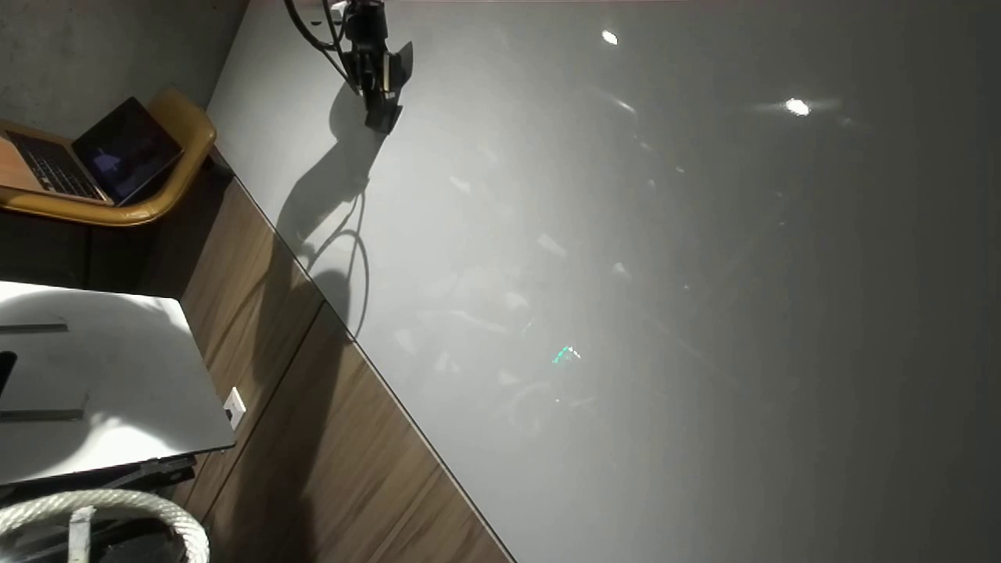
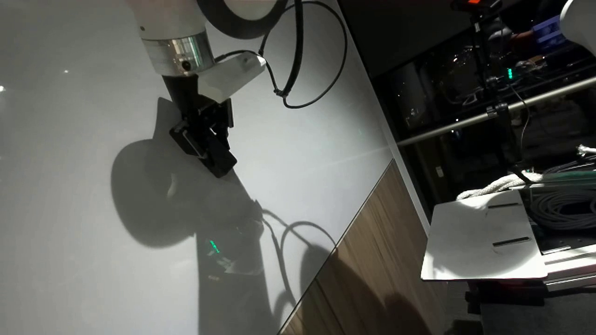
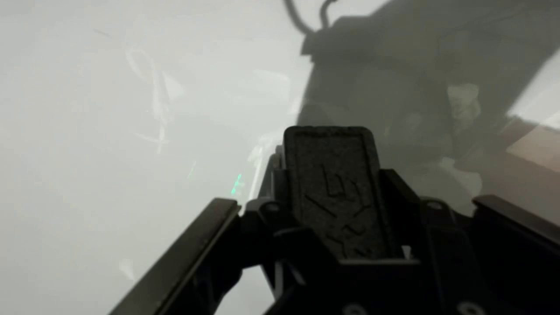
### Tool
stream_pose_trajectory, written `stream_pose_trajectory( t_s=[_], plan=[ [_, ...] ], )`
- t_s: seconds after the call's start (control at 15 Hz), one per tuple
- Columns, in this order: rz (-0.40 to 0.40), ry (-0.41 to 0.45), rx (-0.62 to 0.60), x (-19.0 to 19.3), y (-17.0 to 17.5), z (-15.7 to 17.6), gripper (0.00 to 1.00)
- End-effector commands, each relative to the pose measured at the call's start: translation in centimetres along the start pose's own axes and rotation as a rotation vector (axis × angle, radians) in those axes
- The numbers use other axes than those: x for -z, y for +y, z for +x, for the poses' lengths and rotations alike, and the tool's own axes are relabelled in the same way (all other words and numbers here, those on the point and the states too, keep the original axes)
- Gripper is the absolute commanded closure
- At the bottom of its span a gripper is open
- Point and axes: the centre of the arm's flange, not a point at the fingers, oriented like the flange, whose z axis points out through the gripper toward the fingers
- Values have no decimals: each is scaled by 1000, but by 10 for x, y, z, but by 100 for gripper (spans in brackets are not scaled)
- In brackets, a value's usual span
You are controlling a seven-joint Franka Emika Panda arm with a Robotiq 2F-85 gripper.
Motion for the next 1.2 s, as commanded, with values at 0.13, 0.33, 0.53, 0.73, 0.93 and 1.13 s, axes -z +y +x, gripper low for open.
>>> stream_pose_trajectory(
  t_s=[0.13,0.33,0.53,0.73,0.93,1.13],
  plan=[
    [28,165,-28,69,-3,76,71],
    [40,161,-37,65,7,64,71],
    [50,123,-50,35,19,36,71],
    [72,96,-65,1,30,17,71],
    [101,73,-90,-29,40,2,71],
    [142,51,-122,-56,41,-7,71]
  ],
)
